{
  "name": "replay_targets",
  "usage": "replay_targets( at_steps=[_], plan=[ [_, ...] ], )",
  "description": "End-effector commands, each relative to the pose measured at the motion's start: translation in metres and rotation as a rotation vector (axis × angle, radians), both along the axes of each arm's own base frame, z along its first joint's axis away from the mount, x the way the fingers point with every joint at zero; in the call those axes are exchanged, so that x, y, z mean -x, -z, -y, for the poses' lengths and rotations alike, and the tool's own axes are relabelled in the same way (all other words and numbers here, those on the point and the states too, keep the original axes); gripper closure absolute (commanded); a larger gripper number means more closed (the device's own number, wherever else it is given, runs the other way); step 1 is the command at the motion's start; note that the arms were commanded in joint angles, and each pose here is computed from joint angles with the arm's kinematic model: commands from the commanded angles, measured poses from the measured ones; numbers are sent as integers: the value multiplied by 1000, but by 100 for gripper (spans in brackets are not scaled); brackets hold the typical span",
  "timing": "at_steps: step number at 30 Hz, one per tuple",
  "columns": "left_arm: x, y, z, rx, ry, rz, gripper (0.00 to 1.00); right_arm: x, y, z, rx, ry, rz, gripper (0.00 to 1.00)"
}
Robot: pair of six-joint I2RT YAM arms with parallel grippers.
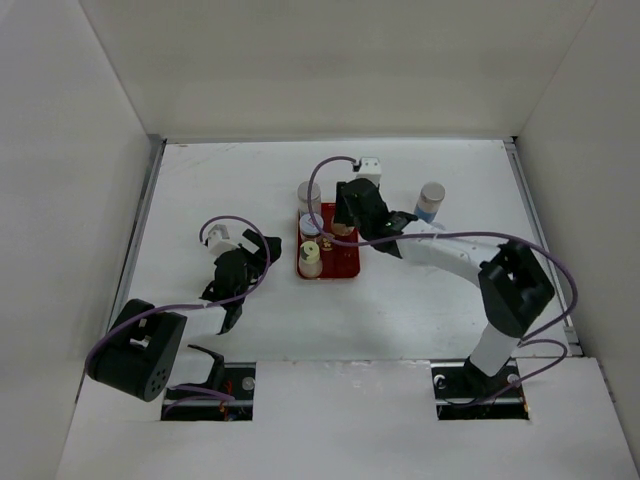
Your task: Organize the condiment bottles
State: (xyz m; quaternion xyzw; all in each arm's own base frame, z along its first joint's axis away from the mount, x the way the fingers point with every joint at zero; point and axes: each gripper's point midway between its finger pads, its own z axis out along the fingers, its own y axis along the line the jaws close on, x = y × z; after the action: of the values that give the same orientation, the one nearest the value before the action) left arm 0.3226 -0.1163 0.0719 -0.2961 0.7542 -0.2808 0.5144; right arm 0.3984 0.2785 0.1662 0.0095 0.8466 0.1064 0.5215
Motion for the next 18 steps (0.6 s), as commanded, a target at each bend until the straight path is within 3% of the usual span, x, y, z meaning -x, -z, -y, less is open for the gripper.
replay_targets(
  at_steps=[1, 11, 18],
  plan=[
    [-5, -13, 1, 19, -4, 43, 0, -33, -31, -16, -61, -21, 100, 52],
    [-5, -13, 0, 21, -6, 46, 0, -76, -2, -21, -8, 13, 84, 52],
    [-4, -15, 1, 23, -5, 50, 0, -83, 17, -18, 58, 31, 74, 48]
  ],
)
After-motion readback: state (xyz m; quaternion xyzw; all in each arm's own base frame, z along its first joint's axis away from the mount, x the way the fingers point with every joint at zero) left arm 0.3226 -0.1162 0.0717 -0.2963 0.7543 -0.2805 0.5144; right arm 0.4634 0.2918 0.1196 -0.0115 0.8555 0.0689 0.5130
